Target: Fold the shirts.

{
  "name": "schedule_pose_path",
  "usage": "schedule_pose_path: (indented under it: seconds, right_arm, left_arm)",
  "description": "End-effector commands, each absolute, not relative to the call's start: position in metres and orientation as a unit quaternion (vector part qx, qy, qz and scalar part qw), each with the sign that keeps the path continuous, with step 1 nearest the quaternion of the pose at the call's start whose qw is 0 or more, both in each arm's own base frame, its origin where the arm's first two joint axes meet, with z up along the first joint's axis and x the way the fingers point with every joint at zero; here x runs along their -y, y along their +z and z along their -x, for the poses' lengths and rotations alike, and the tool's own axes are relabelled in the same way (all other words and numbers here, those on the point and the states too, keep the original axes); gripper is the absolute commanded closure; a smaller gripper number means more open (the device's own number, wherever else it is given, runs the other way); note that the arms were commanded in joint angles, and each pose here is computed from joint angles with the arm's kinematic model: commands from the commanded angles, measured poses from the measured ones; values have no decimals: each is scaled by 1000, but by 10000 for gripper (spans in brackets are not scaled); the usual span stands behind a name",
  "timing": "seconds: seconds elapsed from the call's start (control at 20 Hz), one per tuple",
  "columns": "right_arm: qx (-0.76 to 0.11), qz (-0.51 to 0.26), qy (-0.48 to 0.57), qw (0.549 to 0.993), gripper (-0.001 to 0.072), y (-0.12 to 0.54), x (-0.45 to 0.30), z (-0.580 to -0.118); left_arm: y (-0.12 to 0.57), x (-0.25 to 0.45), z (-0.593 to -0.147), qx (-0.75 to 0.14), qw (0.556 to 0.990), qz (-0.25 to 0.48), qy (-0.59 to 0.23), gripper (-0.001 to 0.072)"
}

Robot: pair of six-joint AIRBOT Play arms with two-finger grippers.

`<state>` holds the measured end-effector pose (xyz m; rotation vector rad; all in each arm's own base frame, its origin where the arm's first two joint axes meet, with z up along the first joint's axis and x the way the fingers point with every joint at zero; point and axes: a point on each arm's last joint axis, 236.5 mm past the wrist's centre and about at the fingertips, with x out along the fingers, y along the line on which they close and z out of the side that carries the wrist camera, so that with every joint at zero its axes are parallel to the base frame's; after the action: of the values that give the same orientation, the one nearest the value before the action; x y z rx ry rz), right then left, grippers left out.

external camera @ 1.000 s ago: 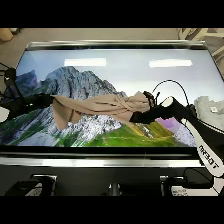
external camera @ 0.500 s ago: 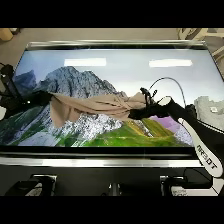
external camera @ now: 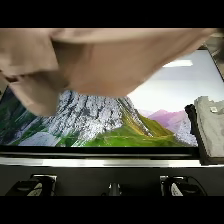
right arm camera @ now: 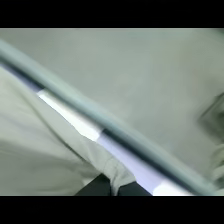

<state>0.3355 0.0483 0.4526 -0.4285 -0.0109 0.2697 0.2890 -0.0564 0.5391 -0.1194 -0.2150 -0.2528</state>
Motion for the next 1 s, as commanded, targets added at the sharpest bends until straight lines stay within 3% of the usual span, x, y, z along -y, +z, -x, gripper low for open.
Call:
schedule_pose_path:
  seconds: [0.0, 0.1, 0.25, 0.6, 0.75, 0.95]
  right_arm:
    - [130, 274, -25, 953, 692, 550, -9, -203]
    - [140, 264, -25, 954, 692, 553, -14, -181]
    - [136, 255, -22, 957, 692, 551, -13, -183]
    - [-62, 275, 42, 959, 691, 453, -3, -283]
    - [-226, 254, 114, 933, 689, 353, -2, -345]
    - [-410, 156, 217, 872, 689, 184, -15, -423]
  left_arm:
    - [621, 47, -194, 223, 965, 69, -118, 683]
    - [618, 48, -183, 218, 966, 66, -121, 683]
    - [602, 50, -191, 183, 974, 61, -121, 683]
    - [535, 23, -261, 44, 998, 14, -49, 683]
    - [439, 24, -332, -115, 992, 13, -46, 682]
    - [257, 37, -426, -316, 946, 34, -59, 682]
